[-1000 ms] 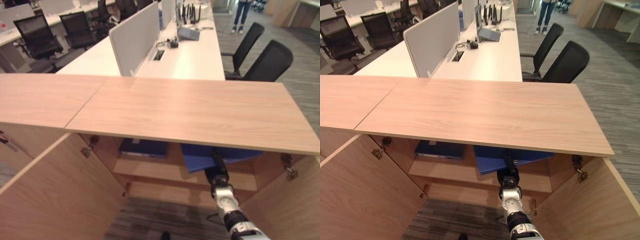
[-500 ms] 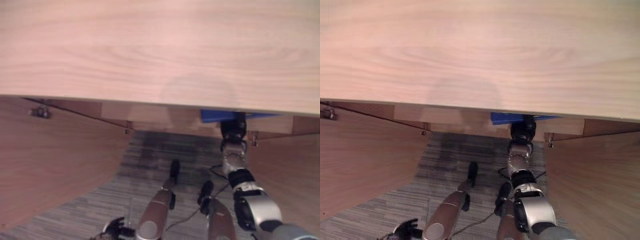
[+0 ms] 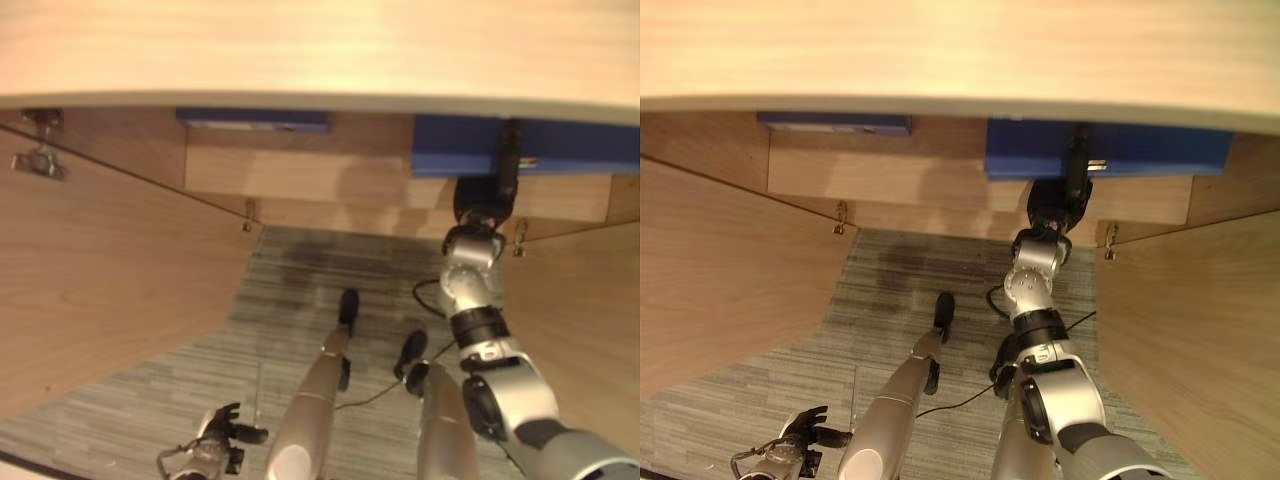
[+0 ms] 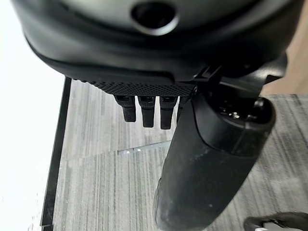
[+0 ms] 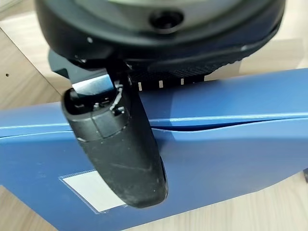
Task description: Put the empty folder in the office cabinet
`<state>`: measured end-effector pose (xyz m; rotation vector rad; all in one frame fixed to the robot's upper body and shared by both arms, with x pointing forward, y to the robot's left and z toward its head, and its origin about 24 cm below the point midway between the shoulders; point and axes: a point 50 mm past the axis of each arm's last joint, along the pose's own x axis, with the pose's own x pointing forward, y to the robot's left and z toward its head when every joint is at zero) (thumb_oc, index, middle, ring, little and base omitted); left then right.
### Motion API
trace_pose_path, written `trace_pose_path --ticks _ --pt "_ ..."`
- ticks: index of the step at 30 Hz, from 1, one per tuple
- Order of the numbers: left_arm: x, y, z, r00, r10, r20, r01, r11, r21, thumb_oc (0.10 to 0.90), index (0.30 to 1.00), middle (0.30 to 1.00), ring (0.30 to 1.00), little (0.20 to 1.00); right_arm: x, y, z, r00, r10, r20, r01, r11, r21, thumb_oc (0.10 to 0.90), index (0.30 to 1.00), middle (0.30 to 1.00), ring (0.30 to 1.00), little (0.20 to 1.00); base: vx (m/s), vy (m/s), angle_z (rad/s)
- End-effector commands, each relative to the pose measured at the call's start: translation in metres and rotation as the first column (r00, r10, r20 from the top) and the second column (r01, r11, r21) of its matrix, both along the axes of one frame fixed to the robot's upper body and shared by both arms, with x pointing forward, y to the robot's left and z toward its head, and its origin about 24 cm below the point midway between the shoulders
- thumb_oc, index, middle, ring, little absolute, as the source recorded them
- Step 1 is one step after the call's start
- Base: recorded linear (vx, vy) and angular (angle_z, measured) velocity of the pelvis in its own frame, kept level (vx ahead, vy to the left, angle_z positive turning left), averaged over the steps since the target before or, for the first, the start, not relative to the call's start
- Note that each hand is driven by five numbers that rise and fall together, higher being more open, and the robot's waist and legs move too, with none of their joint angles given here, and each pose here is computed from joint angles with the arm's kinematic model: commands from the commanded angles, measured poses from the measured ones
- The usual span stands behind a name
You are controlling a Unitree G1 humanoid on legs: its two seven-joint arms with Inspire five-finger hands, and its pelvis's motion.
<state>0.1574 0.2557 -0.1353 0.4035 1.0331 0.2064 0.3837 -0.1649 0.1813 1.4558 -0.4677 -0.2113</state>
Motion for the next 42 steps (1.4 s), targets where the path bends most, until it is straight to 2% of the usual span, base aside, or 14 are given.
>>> trace_pose_path --ticks 1,2,17,27,34,35,37,42 --pt "-0.044 0.031 -0.005 0.992 0.028 -0.125 -0.013 0.993 0.117 0.800 0.900 0.900 0.900 0.900 -0.014 -0.013 0.047 0.970 -0.075 0.230 0.099 0.990 -0.098 0.400 0.300 0.300 0.300 0.300 -0.14 0.016 0.04" --pt "-0.043 0.032 -0.004 0.994 0.020 -0.110 -0.008 0.994 0.110 0.800 0.900 0.900 0.900 0.900 -0.015 -0.019 0.066 0.956 -0.101 0.275 0.136 0.985 -0.108 0.400 0.300 0.300 0.300 0.300 -0.12 0.017 -0.04" --pt "-0.035 0.032 0.000 0.998 -0.004 -0.056 0.009 0.997 0.076 0.800 0.900 0.900 0.900 0.900 -0.015 -0.021 0.135 0.918 -0.115 0.379 0.201 0.960 -0.196 0.400 0.300 0.300 0.300 0.300 -0.02 0.007 -0.01" --pt "-0.030 0.042 0.007 1.000 -0.015 -0.015 0.016 0.996 0.085 0.800 0.900 0.900 0.900 0.900 -0.010 -0.018 0.160 0.917 -0.092 0.388 0.190 0.957 -0.221 0.400 0.300 0.300 0.300 0.300 0.00 -0.001 0.01" --pt "-0.030 0.046 0.009 1.000 -0.013 -0.016 0.015 0.995 0.096 0.800 0.900 0.900 0.900 0.900 -0.006 -0.018 0.159 0.926 -0.089 0.368 0.177 0.961 -0.212 0.400 0.300 0.300 0.300 0.300 0.01 -0.001 0.02" --pt "-0.028 0.047 0.010 1.000 -0.018 -0.012 0.020 0.994 0.105 0.800 0.900 0.900 0.900 0.900 -0.006 -0.020 0.161 0.925 -0.096 0.367 0.181 0.962 -0.204 0.800 0.900 0.900 0.900 0.900 0.00 -0.017 0.12" --pt "-0.022 0.048 0.014 0.998 -0.055 0.005 0.054 0.990 0.132 0.800 0.900 0.900 0.900 0.900 -0.008 -0.019 0.161 0.921 -0.106 0.376 0.177 0.971 -0.159 0.800 0.900 0.900 0.900 0.900 0.00 -0.013 0.10" --pt "-0.018 0.052 0.018 0.997 -0.072 0.018 0.069 0.987 0.144 0.800 0.900 0.900 0.900 0.900 -0.003 -0.016 0.155 0.933 -0.072 0.353 0.147 0.970 -0.192 0.800 0.900 0.900 0.900 0.900 -0.01 -0.001 0.02"
